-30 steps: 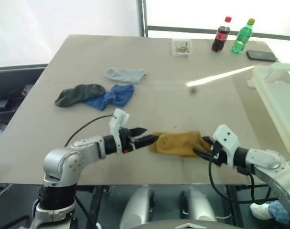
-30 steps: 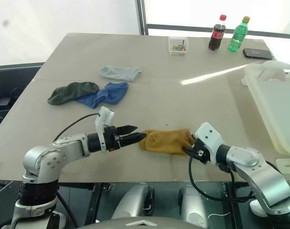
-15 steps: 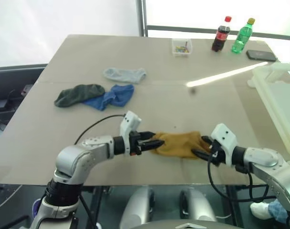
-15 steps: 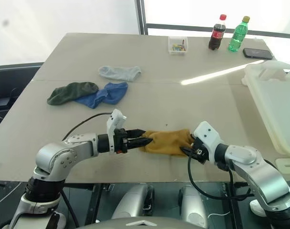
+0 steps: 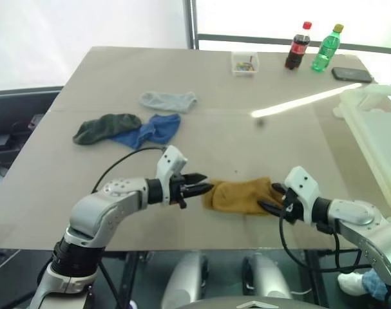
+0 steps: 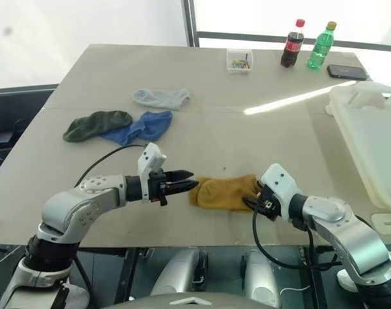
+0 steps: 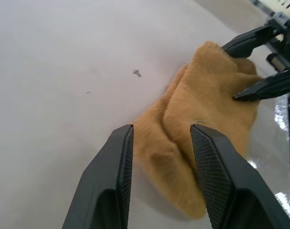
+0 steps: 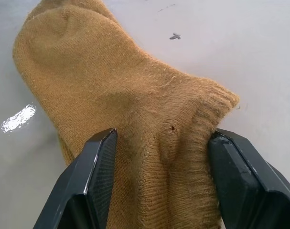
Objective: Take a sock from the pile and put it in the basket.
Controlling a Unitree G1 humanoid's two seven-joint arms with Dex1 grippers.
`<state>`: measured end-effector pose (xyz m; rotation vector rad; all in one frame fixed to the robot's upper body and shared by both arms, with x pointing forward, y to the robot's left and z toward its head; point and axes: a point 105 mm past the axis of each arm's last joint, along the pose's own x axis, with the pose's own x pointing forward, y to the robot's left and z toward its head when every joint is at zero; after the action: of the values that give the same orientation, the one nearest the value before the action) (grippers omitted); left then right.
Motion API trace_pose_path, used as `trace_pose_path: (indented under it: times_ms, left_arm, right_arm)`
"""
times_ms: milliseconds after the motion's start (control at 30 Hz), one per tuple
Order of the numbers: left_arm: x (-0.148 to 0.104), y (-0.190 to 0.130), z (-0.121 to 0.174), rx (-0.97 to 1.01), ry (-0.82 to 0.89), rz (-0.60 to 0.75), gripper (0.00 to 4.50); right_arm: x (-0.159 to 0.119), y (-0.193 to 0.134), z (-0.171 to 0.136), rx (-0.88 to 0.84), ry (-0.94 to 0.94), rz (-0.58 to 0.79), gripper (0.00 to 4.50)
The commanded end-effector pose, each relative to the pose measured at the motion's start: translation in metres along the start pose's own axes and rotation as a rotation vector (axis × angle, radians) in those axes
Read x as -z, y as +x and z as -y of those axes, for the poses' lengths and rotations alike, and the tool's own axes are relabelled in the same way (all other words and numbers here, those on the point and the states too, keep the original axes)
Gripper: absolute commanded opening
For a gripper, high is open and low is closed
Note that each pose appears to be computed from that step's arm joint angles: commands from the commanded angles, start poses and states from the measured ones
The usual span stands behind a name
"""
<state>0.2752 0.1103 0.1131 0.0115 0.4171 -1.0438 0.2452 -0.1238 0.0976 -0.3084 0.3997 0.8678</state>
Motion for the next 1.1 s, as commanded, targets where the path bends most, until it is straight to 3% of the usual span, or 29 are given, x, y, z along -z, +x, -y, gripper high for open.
trace_pose_path:
  times_ms: [33,167,433,533,667,1100]
  left_arm:
    - [-0.013,-0.003,0.011,0.062,0.03,0.052,2.0]
    - [-0.017,0.001,0.03,0.174,-0.031,0.068,2.0]
    - [-0.001,0.012,0.022,0.123,-0.085,0.028,2.0]
    - [0.004,0.015,0.019,0.1,-0.096,0.013,2.72]
    - [0.005,0.019,0.018,0.09,-0.105,0.003,4.45]
    - [-0.002,0.021,0.023,0.112,-0.079,0.031,4.45]
  right_arm:
    - [-0.009,-0.004,-0.005,-0.01,-0.018,0.034,2.92]
    - [-0.01,-0.003,-0.004,-0.007,-0.014,0.04,2.92]
    - [-0.01,-0.003,-0.002,-0.008,-0.016,0.037,2.92]
    - [-0.01,-0.002,0.0,-0.008,-0.017,0.041,2.92]
    - [-0.012,-0.002,0.002,-0.008,-0.022,0.043,2.92]
    - [-0.013,-0.003,0.004,-0.005,-0.029,0.042,2.92]
